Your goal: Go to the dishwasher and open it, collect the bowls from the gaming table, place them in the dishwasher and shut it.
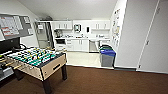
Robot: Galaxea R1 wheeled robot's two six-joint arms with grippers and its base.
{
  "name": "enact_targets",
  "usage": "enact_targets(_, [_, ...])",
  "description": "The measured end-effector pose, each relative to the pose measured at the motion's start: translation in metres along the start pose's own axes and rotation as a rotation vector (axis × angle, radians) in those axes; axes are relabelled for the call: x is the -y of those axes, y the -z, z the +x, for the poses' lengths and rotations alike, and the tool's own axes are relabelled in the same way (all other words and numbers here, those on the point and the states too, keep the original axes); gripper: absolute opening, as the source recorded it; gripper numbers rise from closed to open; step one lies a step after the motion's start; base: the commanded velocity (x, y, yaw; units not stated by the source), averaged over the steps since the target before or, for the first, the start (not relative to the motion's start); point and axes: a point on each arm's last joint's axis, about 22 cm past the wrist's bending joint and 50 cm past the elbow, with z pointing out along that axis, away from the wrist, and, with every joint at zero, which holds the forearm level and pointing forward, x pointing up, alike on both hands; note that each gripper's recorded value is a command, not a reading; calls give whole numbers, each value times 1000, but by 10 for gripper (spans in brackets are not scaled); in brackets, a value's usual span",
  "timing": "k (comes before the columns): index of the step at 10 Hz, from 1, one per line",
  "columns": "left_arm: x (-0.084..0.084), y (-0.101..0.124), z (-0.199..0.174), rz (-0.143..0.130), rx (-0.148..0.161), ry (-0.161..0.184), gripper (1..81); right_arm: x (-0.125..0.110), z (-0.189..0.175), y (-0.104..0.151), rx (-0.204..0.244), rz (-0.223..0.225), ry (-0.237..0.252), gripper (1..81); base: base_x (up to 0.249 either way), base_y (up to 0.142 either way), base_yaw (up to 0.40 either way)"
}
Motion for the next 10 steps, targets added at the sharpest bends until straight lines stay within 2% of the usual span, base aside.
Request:
enact_targets(1, [1,0,10,1,-15,-5,811,1,11,0,-15,2,9,811,108,0,0])
enact_targets(2, [0,0,8,1,-12,-3,811,1,16,0,-23,3,12,811,116,0,0])
enact_targets(4, [0,0,-2,-1,3,2,811,3,7,-1,-11,5,8,811,129,0,0])
enact_targets(5, [0,0,3,0,-5,0,811,6,9,-2,-15,9,8,811,137,0,0])
enact_targets(10, [0,0,0,0,-2,1,811,11,10,-3,-17,18,8,811,167,0,0])
